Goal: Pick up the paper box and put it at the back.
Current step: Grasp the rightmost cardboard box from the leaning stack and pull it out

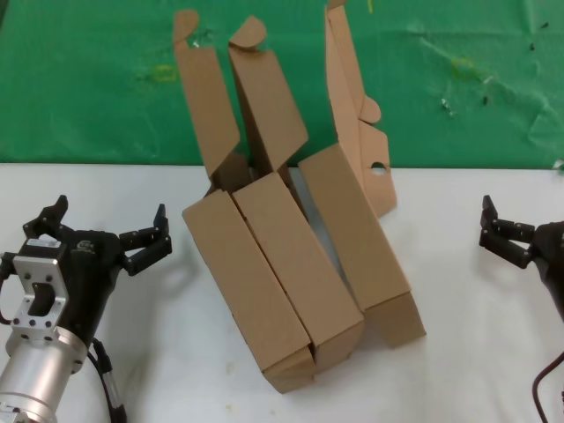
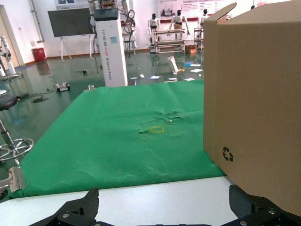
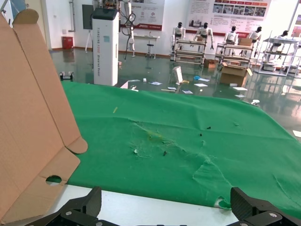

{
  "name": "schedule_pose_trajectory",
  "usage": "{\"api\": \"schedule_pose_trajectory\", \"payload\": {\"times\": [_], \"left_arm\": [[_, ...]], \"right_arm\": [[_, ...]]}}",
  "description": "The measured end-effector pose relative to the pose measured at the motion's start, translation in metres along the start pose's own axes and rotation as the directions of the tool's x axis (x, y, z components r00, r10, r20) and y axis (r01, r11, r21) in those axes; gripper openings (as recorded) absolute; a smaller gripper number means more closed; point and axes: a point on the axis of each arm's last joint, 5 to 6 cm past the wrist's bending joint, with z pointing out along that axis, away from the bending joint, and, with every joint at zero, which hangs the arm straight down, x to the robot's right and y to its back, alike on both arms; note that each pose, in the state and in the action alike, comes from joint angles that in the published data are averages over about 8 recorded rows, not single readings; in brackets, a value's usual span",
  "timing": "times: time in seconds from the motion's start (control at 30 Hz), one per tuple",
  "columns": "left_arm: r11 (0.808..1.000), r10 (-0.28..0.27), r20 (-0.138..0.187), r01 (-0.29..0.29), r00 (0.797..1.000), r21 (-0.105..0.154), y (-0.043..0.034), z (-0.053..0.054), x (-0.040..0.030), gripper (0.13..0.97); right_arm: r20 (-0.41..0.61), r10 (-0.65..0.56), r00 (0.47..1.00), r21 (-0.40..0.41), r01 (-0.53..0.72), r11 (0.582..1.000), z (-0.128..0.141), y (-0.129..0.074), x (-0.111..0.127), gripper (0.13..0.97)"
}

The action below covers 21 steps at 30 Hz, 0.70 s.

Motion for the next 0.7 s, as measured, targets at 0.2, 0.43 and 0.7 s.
{"api": "schedule_pose_trajectory", "payload": {"times": [0.2, 0.43, 0.7], "left_arm": [[1.0, 0.0, 0.0, 0.0, 1.0, 0.0, 0.0, 0.0, 0.0, 0.966], [1.0, 0.0, 0.0, 0.0, 1.0, 0.0, 0.0, 0.0, 0.0, 0.966], [1.0, 0.0, 0.0, 0.0, 1.0, 0.0, 0.0, 0.0, 0.0, 0.966]], "right_arm": [[0.0, 0.0, 1.0, 0.0, 0.0, 1.0, 0.0, 0.0, 0.0, 0.966], [0.0, 0.0, 1.0, 0.0, 0.0, 1.0, 0.0, 0.0, 0.0, 0.966], [-0.001, -0.002, 1.0, 0.002, 0.002, 1.0, -0.0006, -0.0009, 0.0003, 0.966]]}}
